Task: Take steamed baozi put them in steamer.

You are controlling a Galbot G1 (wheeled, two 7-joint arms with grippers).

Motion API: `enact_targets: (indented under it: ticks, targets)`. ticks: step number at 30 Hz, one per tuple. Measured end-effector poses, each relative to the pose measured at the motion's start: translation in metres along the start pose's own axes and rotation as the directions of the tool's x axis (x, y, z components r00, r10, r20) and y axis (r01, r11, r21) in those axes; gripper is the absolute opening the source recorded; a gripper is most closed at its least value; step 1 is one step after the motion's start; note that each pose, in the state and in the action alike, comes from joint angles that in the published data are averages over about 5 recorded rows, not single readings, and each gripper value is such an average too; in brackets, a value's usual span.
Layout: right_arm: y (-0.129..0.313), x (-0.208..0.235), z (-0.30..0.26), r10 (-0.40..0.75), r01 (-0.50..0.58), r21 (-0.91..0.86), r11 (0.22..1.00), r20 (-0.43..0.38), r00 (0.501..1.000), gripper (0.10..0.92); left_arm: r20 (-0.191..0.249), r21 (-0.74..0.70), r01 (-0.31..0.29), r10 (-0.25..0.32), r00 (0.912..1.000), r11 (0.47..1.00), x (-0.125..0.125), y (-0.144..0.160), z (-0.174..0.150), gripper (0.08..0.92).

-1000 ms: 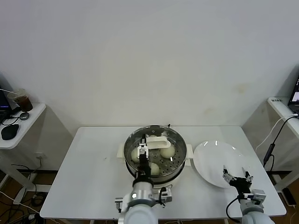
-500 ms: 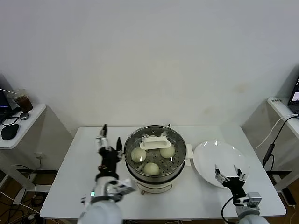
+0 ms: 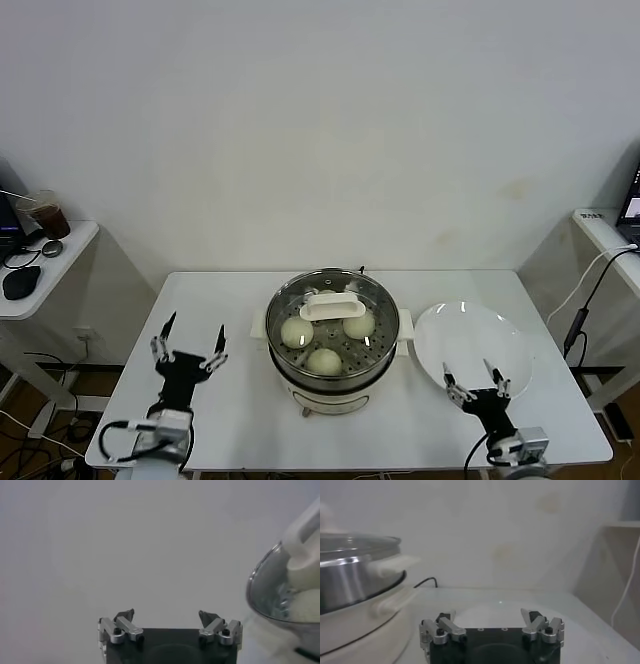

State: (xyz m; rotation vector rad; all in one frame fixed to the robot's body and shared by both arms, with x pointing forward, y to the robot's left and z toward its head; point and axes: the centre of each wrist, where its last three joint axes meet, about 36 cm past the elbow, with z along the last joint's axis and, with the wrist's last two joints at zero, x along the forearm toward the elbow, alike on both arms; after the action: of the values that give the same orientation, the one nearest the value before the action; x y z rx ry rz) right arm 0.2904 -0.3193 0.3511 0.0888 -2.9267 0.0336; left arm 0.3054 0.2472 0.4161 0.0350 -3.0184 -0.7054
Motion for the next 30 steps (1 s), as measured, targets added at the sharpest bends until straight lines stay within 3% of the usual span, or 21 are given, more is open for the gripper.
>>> enact_targets:
  ticks: [8,14,21,30]
  targets:
    - [0.008,0.011,-0.001,-0.031,0.031,0.02,0.999,-0.024,0.999,0.823,-0.109,0.196,0.003,0.019,0.9938,0.981,0.025,0.005,0.027,0.823]
    - [0.011,0.021,-0.003,-0.046,0.048,0.04,0.998,-0.052,0.998,0.823,-0.157,0.251,-0.01,0.05,0.9863,0.968,0.041,0.007,0.036,0.823]
    - [0.01,0.028,-0.016,-0.055,0.062,0.078,0.995,-0.082,0.995,0.823,-0.182,0.276,-0.014,0.067,0.9811,0.961,0.052,0.012,0.037,0.823]
    - [0.01,0.032,-0.024,-0.063,0.074,0.101,0.992,-0.11,0.992,0.823,-0.186,0.287,-0.007,0.063,0.9805,0.958,0.06,0.019,0.033,0.823]
